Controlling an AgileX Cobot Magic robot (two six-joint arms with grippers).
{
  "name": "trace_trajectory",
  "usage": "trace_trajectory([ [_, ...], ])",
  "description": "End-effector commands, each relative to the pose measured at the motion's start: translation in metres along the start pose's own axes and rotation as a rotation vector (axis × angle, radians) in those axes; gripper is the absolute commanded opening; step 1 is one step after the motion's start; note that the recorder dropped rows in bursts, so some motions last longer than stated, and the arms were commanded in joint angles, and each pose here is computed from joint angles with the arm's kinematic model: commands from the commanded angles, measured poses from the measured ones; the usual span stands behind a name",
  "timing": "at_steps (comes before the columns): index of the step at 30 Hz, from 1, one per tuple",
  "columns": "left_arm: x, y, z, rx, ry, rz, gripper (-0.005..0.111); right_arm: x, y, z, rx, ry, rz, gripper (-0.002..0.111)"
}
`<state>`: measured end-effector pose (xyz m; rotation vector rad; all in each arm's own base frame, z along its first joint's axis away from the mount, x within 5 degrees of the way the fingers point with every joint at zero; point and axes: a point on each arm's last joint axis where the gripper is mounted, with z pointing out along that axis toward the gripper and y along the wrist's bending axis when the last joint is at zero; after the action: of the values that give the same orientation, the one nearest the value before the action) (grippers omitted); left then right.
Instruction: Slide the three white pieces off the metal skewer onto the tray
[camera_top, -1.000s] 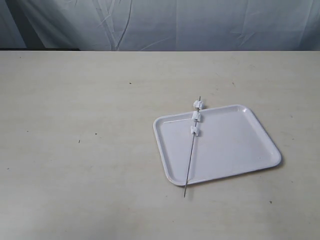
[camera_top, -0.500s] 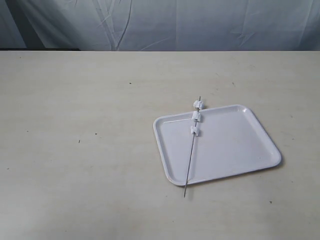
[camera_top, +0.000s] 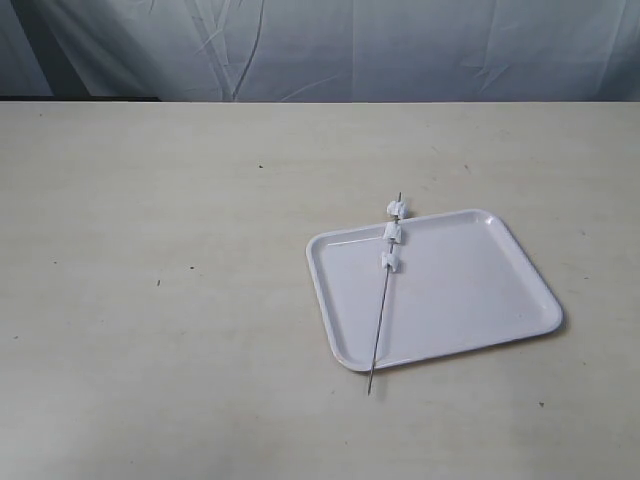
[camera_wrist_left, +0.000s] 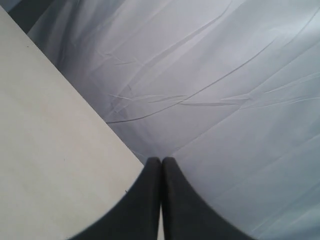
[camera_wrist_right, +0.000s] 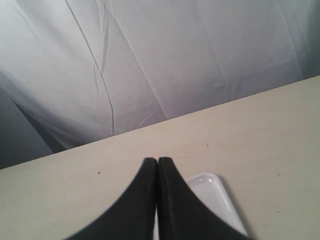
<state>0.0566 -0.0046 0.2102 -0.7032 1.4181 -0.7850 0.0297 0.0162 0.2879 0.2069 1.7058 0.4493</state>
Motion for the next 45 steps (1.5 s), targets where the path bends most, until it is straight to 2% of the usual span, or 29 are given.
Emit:
trace_trajectory([
  [1,0.000,0.001,0.000,0.000,-0.011,0.009,0.000,-0.001,0.001,0.000,-0.001,0.004,-0.013,-0.001],
  [6,0.002,0.001,0.000,0.000,0.015,0.023,0.000,-0.001,0.001,0.000,-0.007,0.005,-0.003,-0.001],
  [9,0.004,0.001,0.000,0.005,0.042,-0.010,0.000,-0.001,0.001,0.000,-0.008,0.005,-0.002,-0.001],
  [10,0.011,0.000,-0.001,0.013,0.119,-0.026,0.002,-0.001,0.002,0.000,-0.010,0.008,0.002,-0.001],
  [12,0.024,-0.003,-0.004,0.044,0.266,0.043,0.010,-0.001,0.002,0.000,-0.020,0.013,0.015,-0.001],
  [13,0.021,-0.015,-0.006,0.109,0.286,0.105,0.014,-0.001,0.003,0.002,-0.025,0.022,0.011,-0.001],
  [14,0.017,-0.024,-0.007,0.148,0.270,0.116,0.015,-0.001,0.004,0.004,-0.032,0.034,0.001,-0.001],
  [16,-0.002,-0.049,-0.012,0.241,0.179,0.155,0.016,-0.001,0.006,0.014,-0.061,0.082,0.021,-0.001],
  [17,-0.011,-0.063,-0.011,0.263,0.174,0.220,0.016,-0.002,0.008,0.021,-0.083,0.100,0.025,-0.001],
  [19,-0.015,-0.073,-0.004,0.259,0.223,0.286,0.016,-0.005,0.009,0.030,-0.096,0.116,0.009,-0.001],
  [23,-0.020,-0.087,0.024,0.211,0.361,0.334,0.016,-0.013,0.011,0.053,-0.100,0.201,-0.021,-0.001],
  [28,-0.027,-0.101,0.082,0.130,0.548,0.464,0.016,-0.038,0.021,0.085,-0.122,0.335,-0.065,-0.001],
  [30,-0.026,-0.103,0.103,0.110,0.631,0.468,0.016,-0.050,0.025,0.099,-0.128,0.370,-0.069,0.001],
  [33,-0.018,-0.101,0.140,0.083,0.792,0.443,0.019,-0.057,0.024,0.127,-0.119,0.453,-0.052,0.009],
  [39,-0.002,-0.087,0.192,0.048,0.954,0.429,0.039,-0.037,0.013,0.179,-0.118,0.691,0.086,0.029],
  [45,0.026,-0.093,0.230,0.098,1.065,0.448,0.040,-0.003,-0.002,0.218,-0.135,0.862,0.183,0.031],
])
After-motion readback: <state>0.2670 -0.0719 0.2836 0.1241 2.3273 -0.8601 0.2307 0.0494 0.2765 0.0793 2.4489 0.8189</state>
